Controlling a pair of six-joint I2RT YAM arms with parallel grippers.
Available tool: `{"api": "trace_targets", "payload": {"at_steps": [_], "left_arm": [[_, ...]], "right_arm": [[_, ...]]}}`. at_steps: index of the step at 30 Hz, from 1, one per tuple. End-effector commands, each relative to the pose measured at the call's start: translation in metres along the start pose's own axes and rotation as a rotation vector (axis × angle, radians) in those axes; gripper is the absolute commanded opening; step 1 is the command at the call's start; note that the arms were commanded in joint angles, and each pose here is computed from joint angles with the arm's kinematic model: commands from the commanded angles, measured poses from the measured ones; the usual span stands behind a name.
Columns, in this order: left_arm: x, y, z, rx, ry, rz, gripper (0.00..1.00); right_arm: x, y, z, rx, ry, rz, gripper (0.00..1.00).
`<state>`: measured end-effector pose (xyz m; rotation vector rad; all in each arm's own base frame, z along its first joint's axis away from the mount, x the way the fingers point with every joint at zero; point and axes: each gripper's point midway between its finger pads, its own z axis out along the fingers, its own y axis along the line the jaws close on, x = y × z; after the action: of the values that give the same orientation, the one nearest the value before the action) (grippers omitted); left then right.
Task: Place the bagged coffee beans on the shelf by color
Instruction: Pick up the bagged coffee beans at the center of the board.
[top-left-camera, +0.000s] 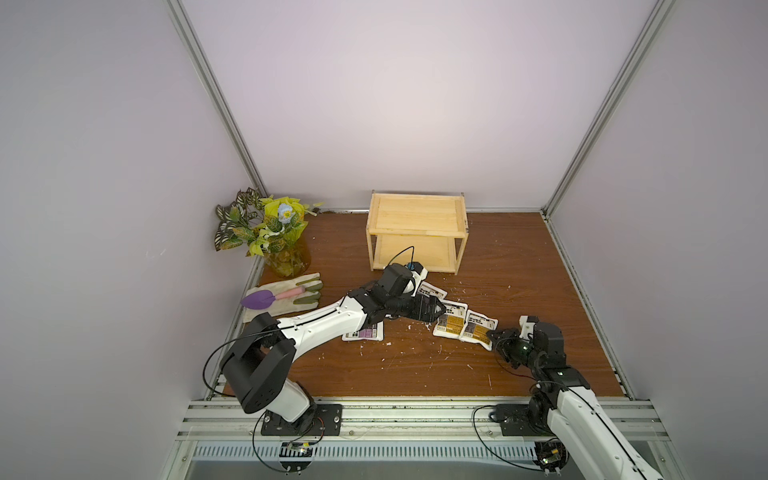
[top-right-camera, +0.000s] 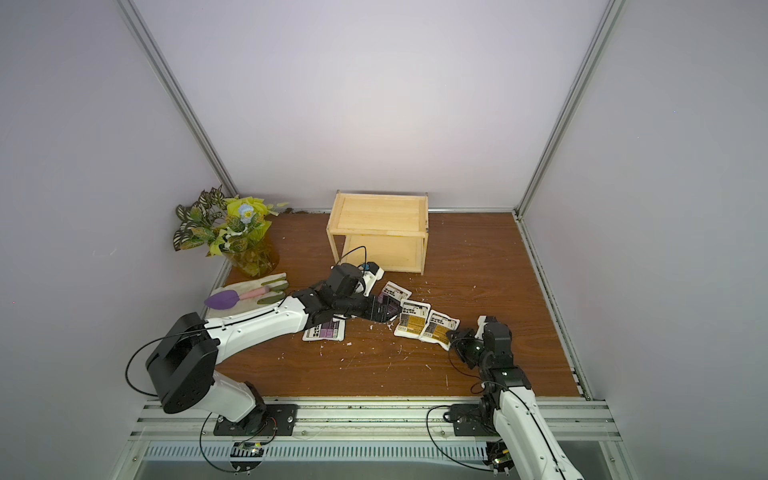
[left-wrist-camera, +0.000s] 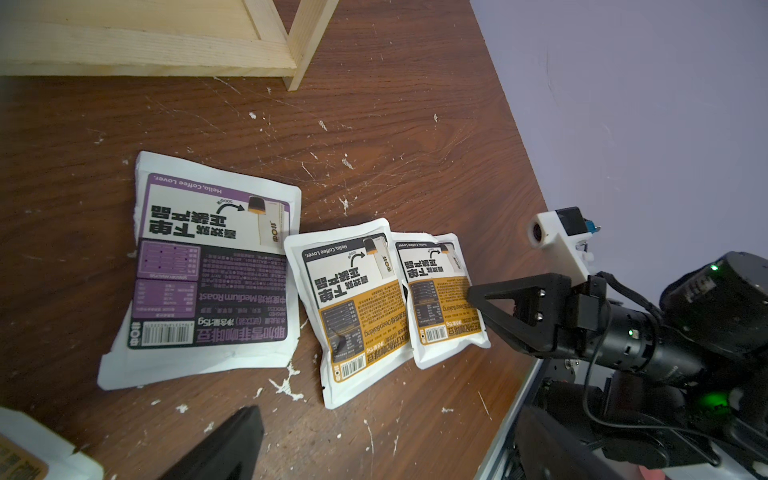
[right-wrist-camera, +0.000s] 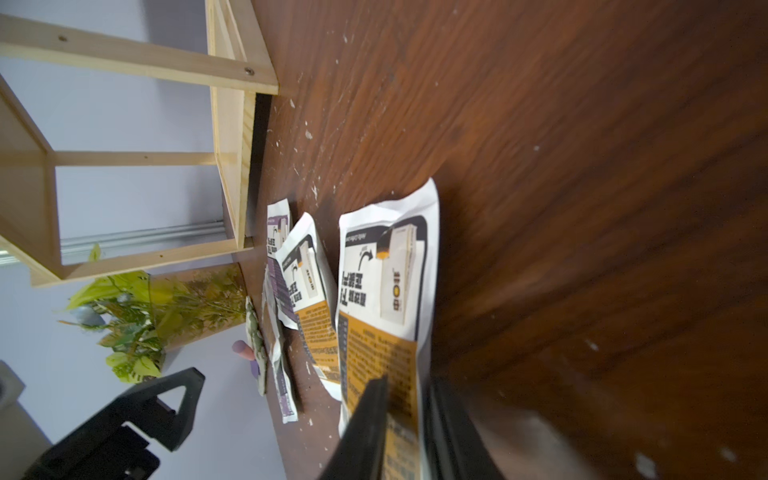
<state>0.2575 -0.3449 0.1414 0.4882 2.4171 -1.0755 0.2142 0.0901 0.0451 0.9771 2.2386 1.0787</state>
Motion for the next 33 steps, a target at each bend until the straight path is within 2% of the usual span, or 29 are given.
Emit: {"api": "trace_targets", "payload": {"at_steps": [1, 7, 11, 22, 33], "left_arm": [[-0.01, -0.014, -0.001, 0.032, -0.018, 0.021, 1.0], [-0.014, -0.016, -0.003, 0.027, -0.025, 0.018, 0.99], [-0.02, -0.02, -0.005, 0.03, -0.039, -0.003, 1.0], [-0.058, -0.033, -0.029, 0.083, -0.118, -0.072, 1.0], [-0.098, -0.034, -0.081, 0.098, -0.253, -0.124, 1.0]], "right_arm": [[0.001, 0.004, -0.001, -0.017, 0.008, 0.004, 0.15], [-0.004, 0.011, -0.006, -0.023, -0.012, 0.003, 0.03], [-0.012, 0.03, -0.016, -0.047, -0.045, -0.003, 0.0], [-0.031, 0.095, -0.045, -0.127, -0.09, -0.094, 0.0], [-0.033, 0.192, -0.068, -0.327, -0.004, -0.235, 0.0]]}}
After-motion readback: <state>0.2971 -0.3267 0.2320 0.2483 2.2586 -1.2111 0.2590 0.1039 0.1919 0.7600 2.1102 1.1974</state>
